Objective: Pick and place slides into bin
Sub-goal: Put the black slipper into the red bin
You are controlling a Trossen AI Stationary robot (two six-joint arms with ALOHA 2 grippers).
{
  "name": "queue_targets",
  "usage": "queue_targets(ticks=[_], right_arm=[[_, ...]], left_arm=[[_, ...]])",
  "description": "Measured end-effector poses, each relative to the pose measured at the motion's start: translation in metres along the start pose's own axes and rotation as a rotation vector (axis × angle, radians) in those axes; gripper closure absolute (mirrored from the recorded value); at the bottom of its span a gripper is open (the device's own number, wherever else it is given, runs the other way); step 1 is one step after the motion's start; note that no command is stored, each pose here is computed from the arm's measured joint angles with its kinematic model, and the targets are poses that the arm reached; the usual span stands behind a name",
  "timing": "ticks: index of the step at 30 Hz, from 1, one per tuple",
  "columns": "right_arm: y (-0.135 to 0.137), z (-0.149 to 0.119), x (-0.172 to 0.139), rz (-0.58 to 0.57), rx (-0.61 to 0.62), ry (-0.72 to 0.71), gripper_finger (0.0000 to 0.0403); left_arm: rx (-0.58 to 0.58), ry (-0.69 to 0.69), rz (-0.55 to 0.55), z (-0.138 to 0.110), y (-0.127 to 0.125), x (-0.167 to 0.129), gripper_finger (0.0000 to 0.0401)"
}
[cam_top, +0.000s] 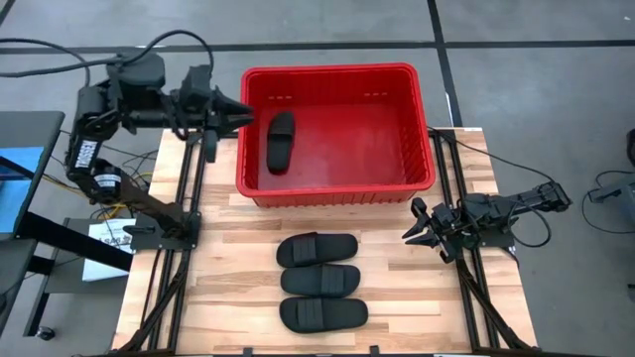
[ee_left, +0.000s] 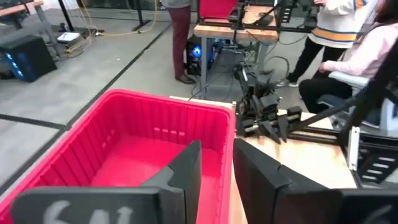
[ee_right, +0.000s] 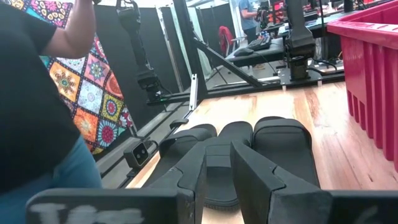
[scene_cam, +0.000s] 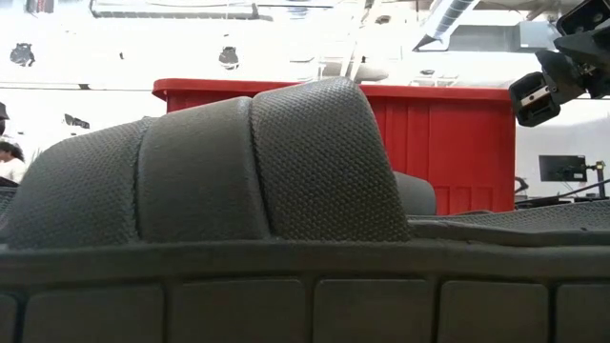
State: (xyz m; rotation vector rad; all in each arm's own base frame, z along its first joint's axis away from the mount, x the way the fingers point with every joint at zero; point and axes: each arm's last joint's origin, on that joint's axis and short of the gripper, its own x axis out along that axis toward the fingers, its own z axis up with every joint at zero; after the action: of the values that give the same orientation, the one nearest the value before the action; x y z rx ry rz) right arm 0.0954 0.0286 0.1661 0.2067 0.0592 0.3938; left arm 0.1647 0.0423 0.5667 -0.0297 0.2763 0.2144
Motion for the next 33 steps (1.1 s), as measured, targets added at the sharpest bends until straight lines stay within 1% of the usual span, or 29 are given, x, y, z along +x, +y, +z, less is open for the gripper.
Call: queue_targets(ticks=[7,9,11,13,16,18,21,23,25,27,29,31,33], right_arm=[[0.000,0.000,0.000,0.000,0.000,0.000,0.0338],[0.000,0.000,0.000,0.000,0.000,0.000,0.0338],[0.000,0.000,0.000,0.001,0.000,0.000,0.0338],[0.000,0.000,0.000,0.000,0.000,0.000,0.0338],[0.000,0.000,0.000,0.000,0.000,0.000,0.0338],[0.000,0.000,0.000,0.000,0.000,0.000,0.0338],[0.000,0.000,0.000,0.000,0.000,0.000,0.0338],[0.000,0.000,0.000,0.000,0.000,0.000,0.0338],[0.000,0.000,0.000,0.000,0.000,0.000,0.0338],[0.000,0.000,0.000,0.001,0.000,0.000,0.0338],[0.000,0.000,0.000,0.000,0.000,0.000,0.0338],[0.000,0.000,0.000,0.000,0.000,0.000,0.0338],[0.000,0.000,0.000,0.000,0.000,0.000,0.0338]], left_arm=[[0.006,-0.114,-0.024,0.002,-0.005,-0.043,0.0324],[-0.009,-0.196,-0.056,0.007,-0.008,-0.055,0.0324],[-0.026,-0.277,-0.141,0.013,-0.012,-0.065,0.0324],[-0.019,-0.338,-0.257,0.018,-0.018,-0.072,0.0324],[0.043,-0.351,-0.402,0.018,-0.025,-0.073,0.0324],[0.075,-0.339,-0.461,0.017,-0.028,-0.072,0.0324],[0.079,-0.317,-0.526,0.017,-0.033,-0.064,0.0324],[0.093,-0.311,-0.549,0.018,-0.034,-0.059,0.0324],[0.100,-0.327,-0.538,0.020,-0.035,-0.055,0.0324],[0.065,-0.308,-0.489,0.021,-0.034,-0.048,0.0324],[0.042,-0.291,-0.387,0.021,-0.032,-0.041,0.0324],[0.024,-0.277,-0.259,0.020,-0.029,-0.038,0.0324],[0.008,-0.325,-0.161,0.023,-0.025,-0.042,0.0324]])
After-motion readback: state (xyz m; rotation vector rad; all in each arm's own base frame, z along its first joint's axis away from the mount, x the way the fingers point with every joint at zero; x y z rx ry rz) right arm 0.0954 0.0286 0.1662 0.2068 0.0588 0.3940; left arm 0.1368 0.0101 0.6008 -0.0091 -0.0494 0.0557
